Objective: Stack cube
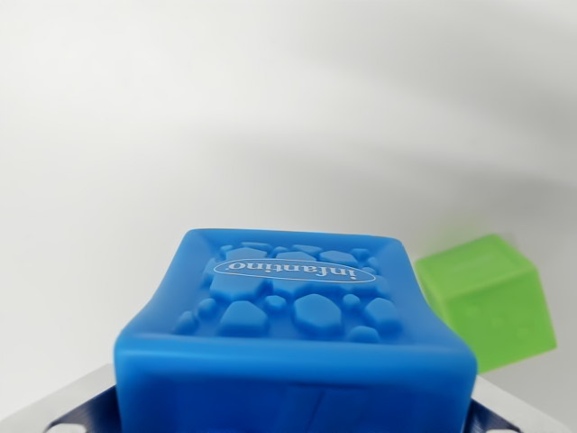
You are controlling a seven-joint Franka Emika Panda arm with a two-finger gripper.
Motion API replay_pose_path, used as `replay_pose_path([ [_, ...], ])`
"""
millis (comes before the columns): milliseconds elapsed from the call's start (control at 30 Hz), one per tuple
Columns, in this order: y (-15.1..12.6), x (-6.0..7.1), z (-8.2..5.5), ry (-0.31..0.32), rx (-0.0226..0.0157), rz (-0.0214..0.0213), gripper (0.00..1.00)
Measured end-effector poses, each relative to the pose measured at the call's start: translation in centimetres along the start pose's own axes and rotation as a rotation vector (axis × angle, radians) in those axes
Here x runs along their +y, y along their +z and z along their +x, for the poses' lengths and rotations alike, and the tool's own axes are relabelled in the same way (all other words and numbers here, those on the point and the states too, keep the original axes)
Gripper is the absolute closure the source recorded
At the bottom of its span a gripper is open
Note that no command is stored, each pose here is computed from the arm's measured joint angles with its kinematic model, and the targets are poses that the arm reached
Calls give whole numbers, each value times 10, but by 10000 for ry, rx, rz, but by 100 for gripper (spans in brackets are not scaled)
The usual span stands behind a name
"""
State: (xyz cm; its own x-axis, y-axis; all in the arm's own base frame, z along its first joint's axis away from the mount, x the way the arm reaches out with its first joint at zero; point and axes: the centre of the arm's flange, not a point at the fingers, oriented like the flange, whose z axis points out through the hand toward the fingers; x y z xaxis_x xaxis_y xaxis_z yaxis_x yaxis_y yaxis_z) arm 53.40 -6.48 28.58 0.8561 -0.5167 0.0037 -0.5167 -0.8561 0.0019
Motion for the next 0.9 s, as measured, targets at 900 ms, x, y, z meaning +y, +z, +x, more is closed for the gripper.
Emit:
replay_pose_path([
  [900, -9, 51, 17, -1597, -5, -6, 100],
])
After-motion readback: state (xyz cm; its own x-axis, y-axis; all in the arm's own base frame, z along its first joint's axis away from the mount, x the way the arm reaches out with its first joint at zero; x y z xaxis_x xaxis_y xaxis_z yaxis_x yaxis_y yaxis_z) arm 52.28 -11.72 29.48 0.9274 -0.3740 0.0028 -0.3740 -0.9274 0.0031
